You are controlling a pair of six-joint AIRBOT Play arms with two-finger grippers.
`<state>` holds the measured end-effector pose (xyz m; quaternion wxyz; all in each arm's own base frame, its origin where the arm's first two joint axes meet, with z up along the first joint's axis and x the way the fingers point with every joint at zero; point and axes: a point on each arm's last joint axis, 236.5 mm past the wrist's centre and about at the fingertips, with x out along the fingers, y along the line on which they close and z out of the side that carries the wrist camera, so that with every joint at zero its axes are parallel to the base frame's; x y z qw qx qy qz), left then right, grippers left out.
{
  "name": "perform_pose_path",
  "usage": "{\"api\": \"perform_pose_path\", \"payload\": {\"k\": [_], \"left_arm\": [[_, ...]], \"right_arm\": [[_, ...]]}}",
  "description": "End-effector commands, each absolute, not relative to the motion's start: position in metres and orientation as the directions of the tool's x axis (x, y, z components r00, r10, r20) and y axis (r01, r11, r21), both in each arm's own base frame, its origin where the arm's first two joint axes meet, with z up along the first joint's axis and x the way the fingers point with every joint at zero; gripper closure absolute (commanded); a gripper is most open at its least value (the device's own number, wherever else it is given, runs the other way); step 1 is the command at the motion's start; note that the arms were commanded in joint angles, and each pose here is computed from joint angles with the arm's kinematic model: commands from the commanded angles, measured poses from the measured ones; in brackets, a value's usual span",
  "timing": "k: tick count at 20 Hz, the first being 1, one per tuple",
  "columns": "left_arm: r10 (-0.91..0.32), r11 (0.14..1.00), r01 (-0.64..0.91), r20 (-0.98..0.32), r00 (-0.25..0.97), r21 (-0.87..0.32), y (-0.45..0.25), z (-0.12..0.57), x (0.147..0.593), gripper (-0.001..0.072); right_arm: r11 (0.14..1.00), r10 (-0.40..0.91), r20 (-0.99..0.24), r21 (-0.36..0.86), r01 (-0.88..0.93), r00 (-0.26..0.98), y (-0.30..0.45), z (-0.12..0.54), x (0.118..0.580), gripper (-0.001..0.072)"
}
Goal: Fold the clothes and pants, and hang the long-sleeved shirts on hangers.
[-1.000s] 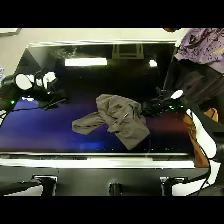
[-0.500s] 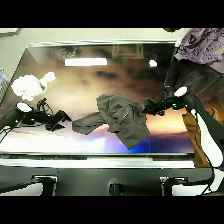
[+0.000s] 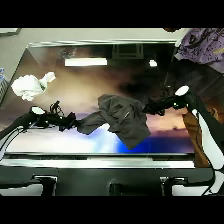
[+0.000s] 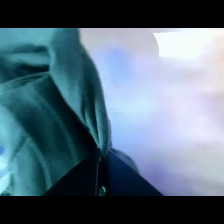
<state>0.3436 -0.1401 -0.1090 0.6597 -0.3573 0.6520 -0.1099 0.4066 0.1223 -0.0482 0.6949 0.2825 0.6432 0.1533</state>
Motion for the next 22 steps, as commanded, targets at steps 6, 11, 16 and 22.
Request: {"api": "perform_pose_path", "payload": {"k": [6,11,16,22], "left_arm": [[-0.431,0.839,-0.003,-0.667,0.608,-0.544,-0.08,0.109,0.469,0.0692],[-0.234,0.951,0.117,-0.421,0.876,-0.286,-0.039,0.333,0.446,0.0692],[-0.188,0.972,0.139,-0.272,0.944,-0.188,-0.035,0.423,0.362,0.0691],[-0.202,0.958,0.119,-0.317,0.927,-0.26,-0.04,0.418,0.334,0.0691]], "right_arm": [[0.833,0.51,-0.624,0.529,-0.161,0.592,0.104,0.169,0.489,0.0683],[0.878,0.452,-0.277,0.307,-0.368,0.848,0.095,0.379,0.448,0.0682],[0.913,0.397,-0.121,0.152,-0.378,0.91,0.087,0.462,0.364,0.0682],[0.91,0.41,-0.179,0.149,-0.387,0.895,0.091,0.454,0.337,0.0682]]}}
